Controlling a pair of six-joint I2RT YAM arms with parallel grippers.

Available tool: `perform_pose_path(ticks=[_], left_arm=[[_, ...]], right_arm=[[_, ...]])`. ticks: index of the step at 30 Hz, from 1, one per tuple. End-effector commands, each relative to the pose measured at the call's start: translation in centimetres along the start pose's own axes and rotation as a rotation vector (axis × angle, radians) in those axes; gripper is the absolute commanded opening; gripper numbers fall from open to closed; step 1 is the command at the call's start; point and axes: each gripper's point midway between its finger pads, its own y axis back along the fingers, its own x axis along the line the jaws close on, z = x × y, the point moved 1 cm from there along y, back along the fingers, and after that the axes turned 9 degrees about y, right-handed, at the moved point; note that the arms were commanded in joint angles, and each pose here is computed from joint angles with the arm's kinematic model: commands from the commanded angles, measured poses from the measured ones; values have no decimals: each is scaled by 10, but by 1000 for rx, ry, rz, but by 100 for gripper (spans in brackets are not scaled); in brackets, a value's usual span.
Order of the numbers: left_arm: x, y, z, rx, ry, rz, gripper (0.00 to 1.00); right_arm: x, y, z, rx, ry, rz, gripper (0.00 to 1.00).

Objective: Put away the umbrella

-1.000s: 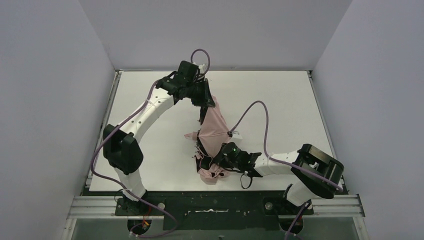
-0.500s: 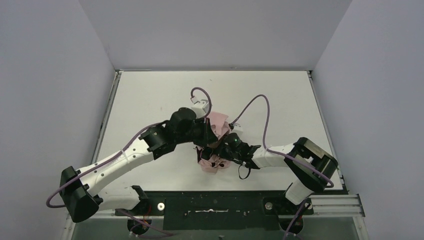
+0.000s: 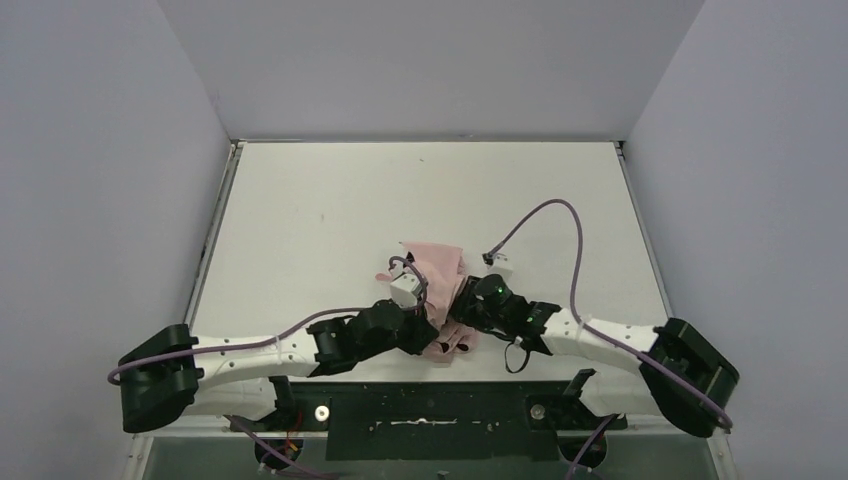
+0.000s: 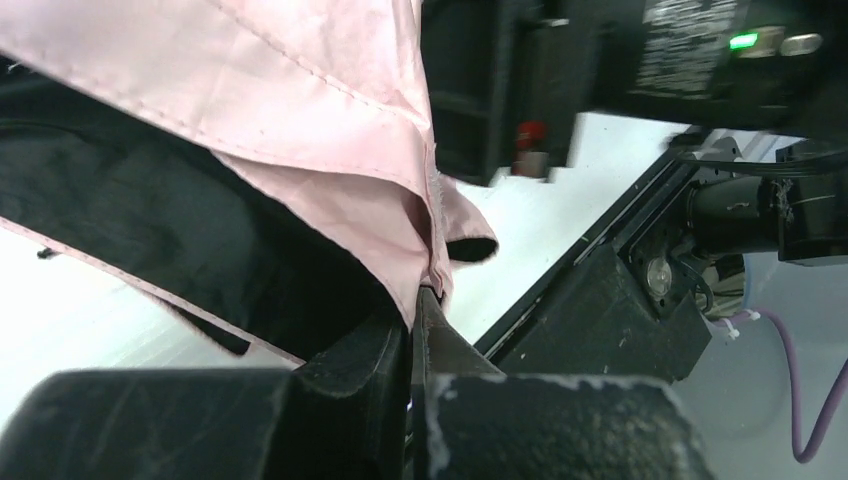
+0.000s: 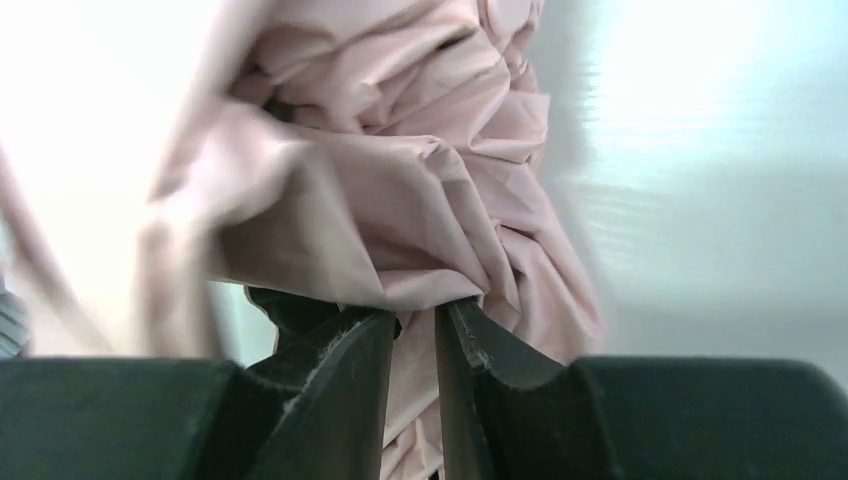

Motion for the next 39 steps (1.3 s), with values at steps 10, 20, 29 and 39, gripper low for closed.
perform_pose_path(ticks=[10,20,29,39], left_arm=[[-13,-43,-29,-35,18,-59,0],[0,-50,-58,5,36,-43,0],[2,-48,-61,5,29,-33,0],[5,-46,-62,6,30,-25,0]], right_arm=[[7,105,43,-125,72,70,14],[52,89,45,-64,69,244,13],[55,73,24,38,93,268,34],[49,69,-4,128,76,307,51]])
